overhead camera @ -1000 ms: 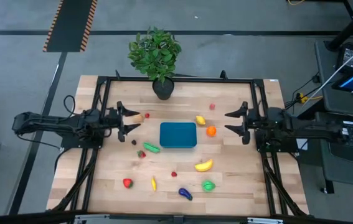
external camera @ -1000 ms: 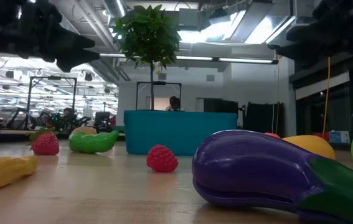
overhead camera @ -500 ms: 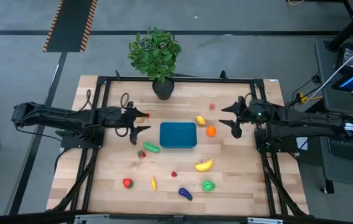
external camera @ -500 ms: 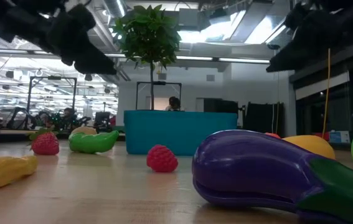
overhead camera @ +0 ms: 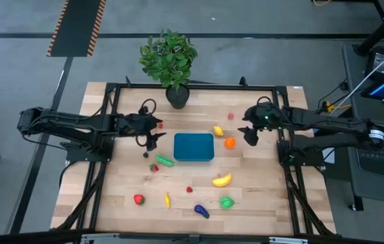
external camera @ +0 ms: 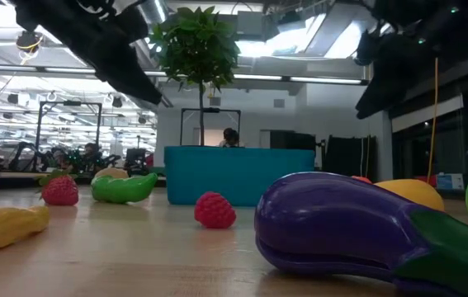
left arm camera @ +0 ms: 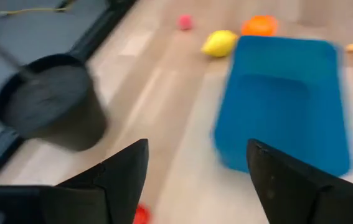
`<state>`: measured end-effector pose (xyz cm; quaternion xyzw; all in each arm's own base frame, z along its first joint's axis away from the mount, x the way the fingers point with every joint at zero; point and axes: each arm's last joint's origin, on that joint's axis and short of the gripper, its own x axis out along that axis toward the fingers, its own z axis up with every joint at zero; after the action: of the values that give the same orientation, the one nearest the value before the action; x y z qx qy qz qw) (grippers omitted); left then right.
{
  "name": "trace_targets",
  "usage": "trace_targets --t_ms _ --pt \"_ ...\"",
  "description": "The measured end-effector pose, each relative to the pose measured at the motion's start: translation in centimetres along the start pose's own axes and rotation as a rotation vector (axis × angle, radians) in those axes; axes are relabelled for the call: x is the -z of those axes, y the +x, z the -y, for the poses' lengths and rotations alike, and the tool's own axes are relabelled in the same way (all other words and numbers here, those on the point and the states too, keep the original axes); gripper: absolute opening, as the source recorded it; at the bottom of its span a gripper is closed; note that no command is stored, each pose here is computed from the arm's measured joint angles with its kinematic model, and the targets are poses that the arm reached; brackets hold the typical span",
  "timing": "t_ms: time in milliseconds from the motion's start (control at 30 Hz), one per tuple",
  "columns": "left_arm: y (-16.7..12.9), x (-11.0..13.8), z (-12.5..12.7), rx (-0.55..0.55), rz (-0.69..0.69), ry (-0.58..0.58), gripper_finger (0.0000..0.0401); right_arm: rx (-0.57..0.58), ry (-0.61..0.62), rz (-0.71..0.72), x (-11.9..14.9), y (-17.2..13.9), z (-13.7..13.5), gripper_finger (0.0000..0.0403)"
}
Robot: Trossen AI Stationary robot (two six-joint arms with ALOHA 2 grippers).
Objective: Pick and placing Produce into tupperware
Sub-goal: Put the pink apricot into the blue bin
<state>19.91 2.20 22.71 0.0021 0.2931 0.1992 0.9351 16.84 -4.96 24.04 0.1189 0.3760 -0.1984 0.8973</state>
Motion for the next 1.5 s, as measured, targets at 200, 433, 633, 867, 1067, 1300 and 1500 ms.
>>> trace_targets --t_ms 200,433,633,867,1067,1300,1500 --pt "0.0 0.7 -0.2 -0.061 -0.061 -0.060 0.0261 0.103 0.036 -0.051 -0.1 1.5 0.7 0.0265" --pt "0.0 0.8 -0.2 -0.064 -0.073 -0.069 0.0261 0.146 -0.011 -0.086 -0.4 3.5 1.4 0.0265" --pt "0.0 0.8 -0.2 -0.063 -0.072 -0.070 0.0261 0.180 -0.034 -0.121 -0.6 5.1 2.4 0.0265" --pt "0.0 0.8 -0.2 -0.063 -0.072 -0.070 0.0261 0.160 -0.137 -0.196 -0.3 6.5 3.9 0.0265" --pt "0.0 0.8 -0.2 -0.063 -0.072 -0.070 0.0261 0.125 -0.173 -0.209 -0.3 7.8 5.2 0.0265" --pt "0.0 0.8 -0.2 -0.063 -0.072 -0.069 0.0261 0.134 -0.247 -0.224 -0.2 9.2 6.3 0.0265" --pt "0.0 0.8 -0.2 -0.063 -0.071 -0.069 0.0261 0.119 -0.217 -0.211 -0.2 10.4 6.9 0.0265"
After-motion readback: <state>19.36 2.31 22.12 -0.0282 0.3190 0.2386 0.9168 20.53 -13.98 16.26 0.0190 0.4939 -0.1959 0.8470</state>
